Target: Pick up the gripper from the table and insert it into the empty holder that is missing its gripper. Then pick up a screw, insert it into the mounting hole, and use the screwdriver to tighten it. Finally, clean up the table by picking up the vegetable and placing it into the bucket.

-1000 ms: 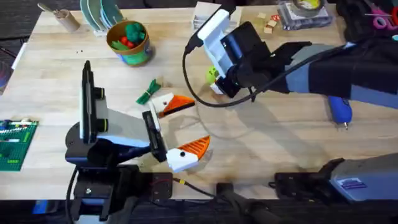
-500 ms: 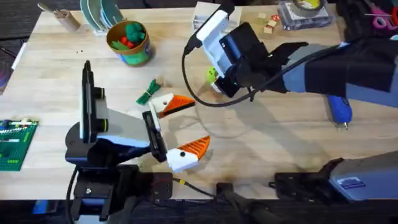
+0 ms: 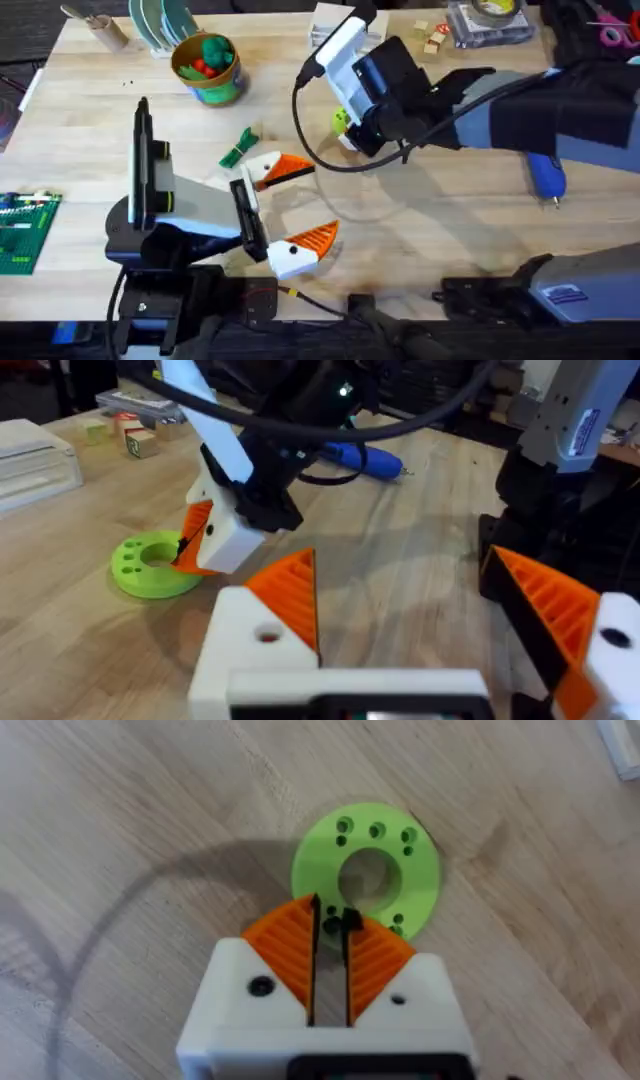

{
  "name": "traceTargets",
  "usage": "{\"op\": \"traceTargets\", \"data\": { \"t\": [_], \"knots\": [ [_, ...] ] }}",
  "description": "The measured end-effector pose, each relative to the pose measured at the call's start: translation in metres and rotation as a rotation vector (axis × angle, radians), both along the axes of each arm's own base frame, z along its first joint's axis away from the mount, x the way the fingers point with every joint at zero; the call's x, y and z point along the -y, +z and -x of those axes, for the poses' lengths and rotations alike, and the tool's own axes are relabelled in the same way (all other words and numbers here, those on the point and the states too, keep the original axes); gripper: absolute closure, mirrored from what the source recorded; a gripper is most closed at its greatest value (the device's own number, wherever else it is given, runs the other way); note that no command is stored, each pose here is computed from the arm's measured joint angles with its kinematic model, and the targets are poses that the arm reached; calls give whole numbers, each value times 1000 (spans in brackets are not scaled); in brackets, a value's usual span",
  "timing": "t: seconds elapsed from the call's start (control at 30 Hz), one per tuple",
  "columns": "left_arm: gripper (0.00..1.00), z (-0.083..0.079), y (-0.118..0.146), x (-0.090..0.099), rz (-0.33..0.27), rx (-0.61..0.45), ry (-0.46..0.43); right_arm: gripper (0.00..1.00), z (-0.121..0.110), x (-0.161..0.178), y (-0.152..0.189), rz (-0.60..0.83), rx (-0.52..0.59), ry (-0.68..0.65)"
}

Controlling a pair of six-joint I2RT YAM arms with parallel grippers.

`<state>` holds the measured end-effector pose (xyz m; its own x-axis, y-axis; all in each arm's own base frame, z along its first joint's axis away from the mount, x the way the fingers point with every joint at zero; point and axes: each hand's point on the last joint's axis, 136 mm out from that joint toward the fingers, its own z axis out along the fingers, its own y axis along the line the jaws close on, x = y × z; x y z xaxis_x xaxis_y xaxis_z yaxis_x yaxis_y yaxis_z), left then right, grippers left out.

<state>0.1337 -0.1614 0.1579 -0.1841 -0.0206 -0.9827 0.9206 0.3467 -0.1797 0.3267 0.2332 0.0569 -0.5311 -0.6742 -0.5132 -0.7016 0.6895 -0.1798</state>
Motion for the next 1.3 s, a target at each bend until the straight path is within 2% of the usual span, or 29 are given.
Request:
{"op": "traceTargets", "data": {
  "t": [0.4,1.3],
  "knots": [
    [8,0,0,0,0,0,0,756,3,3,-2,15,-19,0],
    [8,1,0,0,0,0,-3,762,2,10,-2,64,-1,1]
  ]
}}
